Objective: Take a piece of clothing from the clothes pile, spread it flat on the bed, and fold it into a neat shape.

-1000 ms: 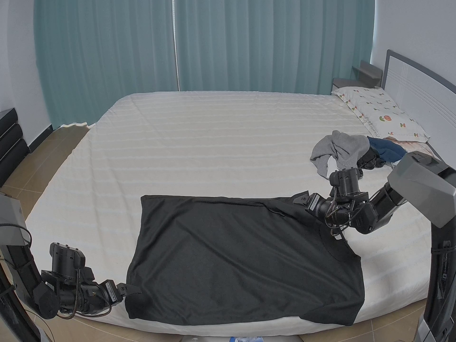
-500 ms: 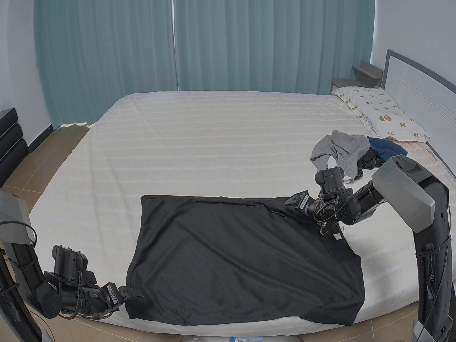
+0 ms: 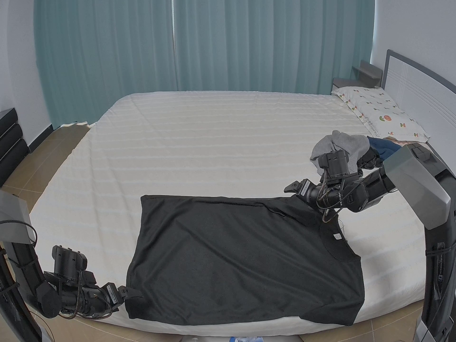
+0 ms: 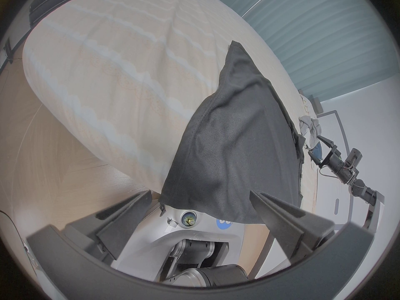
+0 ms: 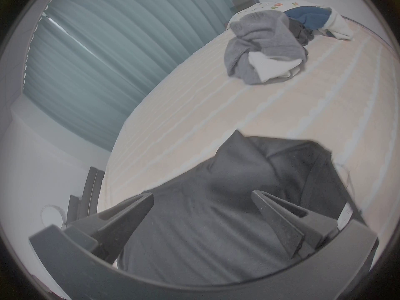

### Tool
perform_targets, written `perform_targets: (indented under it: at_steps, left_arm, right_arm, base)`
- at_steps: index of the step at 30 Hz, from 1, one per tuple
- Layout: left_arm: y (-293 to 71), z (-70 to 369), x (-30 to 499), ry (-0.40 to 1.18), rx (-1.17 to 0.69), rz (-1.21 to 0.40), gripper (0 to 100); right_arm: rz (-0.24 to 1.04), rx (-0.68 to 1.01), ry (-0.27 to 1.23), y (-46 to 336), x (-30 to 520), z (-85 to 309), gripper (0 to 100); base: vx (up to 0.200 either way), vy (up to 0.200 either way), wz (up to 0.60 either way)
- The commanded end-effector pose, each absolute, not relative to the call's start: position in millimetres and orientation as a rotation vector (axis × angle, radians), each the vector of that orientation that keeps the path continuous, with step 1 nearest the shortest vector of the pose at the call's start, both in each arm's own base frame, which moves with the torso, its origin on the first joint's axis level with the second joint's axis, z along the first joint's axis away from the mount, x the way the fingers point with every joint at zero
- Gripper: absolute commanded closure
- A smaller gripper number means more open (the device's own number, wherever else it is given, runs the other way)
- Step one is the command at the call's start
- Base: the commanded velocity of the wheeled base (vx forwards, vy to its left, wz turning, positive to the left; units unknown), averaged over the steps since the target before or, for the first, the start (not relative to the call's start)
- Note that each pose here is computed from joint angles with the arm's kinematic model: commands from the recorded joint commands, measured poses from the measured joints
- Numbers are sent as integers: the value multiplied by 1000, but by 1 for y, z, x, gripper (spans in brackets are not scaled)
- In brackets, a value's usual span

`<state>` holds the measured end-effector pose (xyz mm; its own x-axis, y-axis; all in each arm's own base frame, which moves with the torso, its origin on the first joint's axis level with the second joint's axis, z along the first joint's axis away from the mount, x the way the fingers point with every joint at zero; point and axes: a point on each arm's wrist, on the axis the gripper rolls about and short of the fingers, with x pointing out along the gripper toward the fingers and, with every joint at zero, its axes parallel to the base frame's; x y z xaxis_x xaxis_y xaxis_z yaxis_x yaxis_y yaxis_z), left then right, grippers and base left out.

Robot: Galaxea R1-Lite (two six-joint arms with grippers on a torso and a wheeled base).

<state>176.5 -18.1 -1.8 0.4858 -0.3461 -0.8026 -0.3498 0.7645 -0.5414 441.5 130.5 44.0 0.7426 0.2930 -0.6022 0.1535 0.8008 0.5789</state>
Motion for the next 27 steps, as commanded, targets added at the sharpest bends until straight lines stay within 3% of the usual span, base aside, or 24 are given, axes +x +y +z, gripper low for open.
perform_targets:
  at_steps: [1,6,15,19,24,27]
  left_arm:
    - [-18,-3,173,1104,-740,9,0]
    - [-18,-3,173,1104,-737,7,0]
    - [-18,-3,173,1104,-736,6,0]
    - [-18,-3,173,1106,-736,7,0]
    - [-18,-3,173,1104,-736,6,0]
    - [-18,-3,173,1106,-736,7,0]
  right_arm:
    - [108,634,796,150,435,28,0]
    - [79,619,855,152,440,-6,0]
    - [3,611,811,141,473,-26,0]
    - [-29,623,680,138,497,-17,0]
    - [79,714,291,134,534,35,0]
    - [123,724,138,132,544,32,0]
  base:
    - [0,0,0]
    - [0,0,0]
    - [0,0,0]
    - [0,0,0]
    - [0,0,0]
    - [0,0,0]
